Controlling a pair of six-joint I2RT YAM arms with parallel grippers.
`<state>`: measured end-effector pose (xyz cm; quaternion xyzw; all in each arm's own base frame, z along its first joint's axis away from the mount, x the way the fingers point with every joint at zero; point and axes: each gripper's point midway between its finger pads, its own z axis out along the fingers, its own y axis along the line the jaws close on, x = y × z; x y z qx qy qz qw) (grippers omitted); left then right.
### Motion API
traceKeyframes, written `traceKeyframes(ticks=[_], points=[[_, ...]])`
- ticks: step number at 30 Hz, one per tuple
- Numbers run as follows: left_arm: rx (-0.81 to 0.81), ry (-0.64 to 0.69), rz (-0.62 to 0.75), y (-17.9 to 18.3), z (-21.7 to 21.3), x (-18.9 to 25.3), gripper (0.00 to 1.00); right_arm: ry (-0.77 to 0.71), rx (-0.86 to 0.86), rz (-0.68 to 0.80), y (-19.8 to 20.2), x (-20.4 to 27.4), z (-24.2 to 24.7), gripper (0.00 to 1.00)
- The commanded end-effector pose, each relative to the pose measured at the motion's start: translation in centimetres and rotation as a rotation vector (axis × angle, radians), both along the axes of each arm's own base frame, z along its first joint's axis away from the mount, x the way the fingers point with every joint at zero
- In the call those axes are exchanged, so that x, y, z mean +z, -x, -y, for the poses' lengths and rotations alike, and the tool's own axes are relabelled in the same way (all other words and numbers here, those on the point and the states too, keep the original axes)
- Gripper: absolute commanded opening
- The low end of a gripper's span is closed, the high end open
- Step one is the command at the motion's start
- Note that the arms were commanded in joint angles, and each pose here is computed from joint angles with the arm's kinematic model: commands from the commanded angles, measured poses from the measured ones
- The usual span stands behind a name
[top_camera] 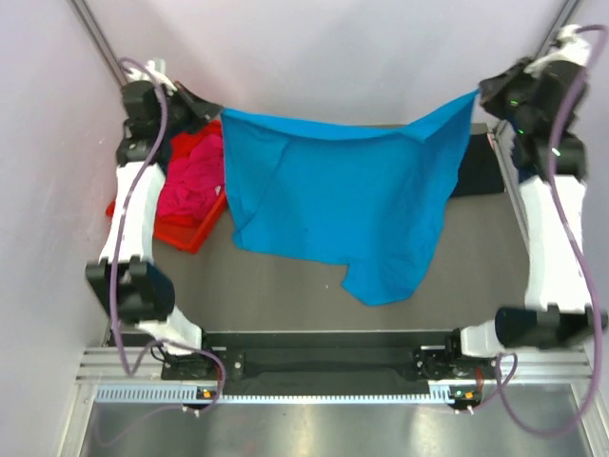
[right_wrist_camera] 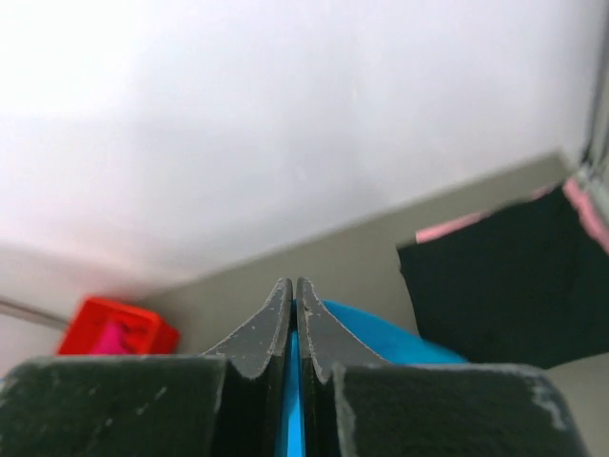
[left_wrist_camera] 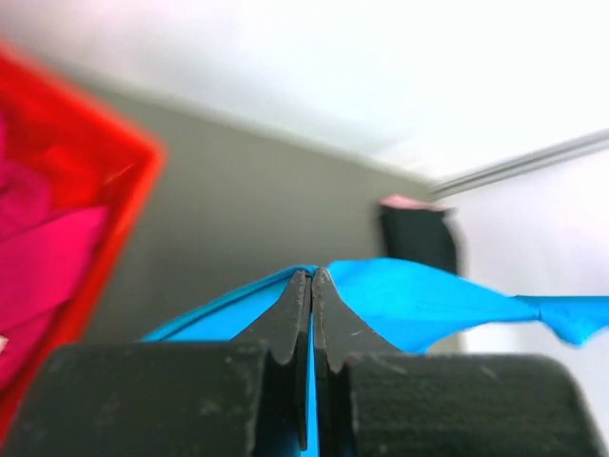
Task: Fold and stack the t-shirts
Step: Flatten the tshirt out
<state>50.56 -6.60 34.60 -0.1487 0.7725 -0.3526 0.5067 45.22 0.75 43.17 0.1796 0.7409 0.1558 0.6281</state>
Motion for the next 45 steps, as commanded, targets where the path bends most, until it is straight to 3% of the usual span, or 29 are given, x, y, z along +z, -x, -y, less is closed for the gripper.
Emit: traceKeyframes(ticks=[1,7,11,14,20,24,27,29,35,39,40,45], points=[[-0.031,0.046,0.265,8.3,1.3,13.3,0.0,0.032,-0.102,0.22,9.3,10.1,1.7,0.0],[-0.103,0.1,0.369,19.1,3.4,17.6,0.0,0.04,-0.223,0.311,20.5,13.2,3.2,0.0],[-0.043,-0.031,0.452,27.6,2.7,18.8,0.0,0.014,-0.351,0.358,28.4,13.8,4.9,0.0],[-0.001,-0.03,0.496,31.7,2.7,19.1,0.0,0.01,-0.354,0.444,34.5,15.2,4.6,0.0],[-0.004,0.05,0.556,36.2,2.9,21.5,0.0,-0.065,-0.417,0.721,46.2,18.8,5.2,0.0],[0.009,0.049,0.589,37.1,2.7,24.6,0.0,-0.124,-0.417,0.833,48.6,20.9,5.9,0.0],[0.03,0.066,0.595,36.8,2.4,26.1,0.0,-0.14,-0.367,0.834,46.8,22.0,6.0,0.0],[0.046,0.071,0.561,34.8,2.3,25.8,0.0,-0.127,-0.354,0.814,43.5,23.1,5.9,0.0],[0.11,-0.007,0.379,25.9,1.3,18.4,0.0,0.022,-0.313,0.625,29.2,21.3,4.4,0.0],[0.129,-0.045,0.278,20.6,1.0,12.1,0.0,0.09,-0.242,0.488,19.5,15.2,2.3,0.0],[0.141,-0.064,0.227,19.1,0.8,9.3,0.0,0.108,-0.221,0.422,16.6,11.9,1.7,0.0],[0.195,-0.13,0.148,11.4,-0.3,2.6,0.0,0.136,-0.088,0.352,6.4,4.7,-1.6,0.0]])
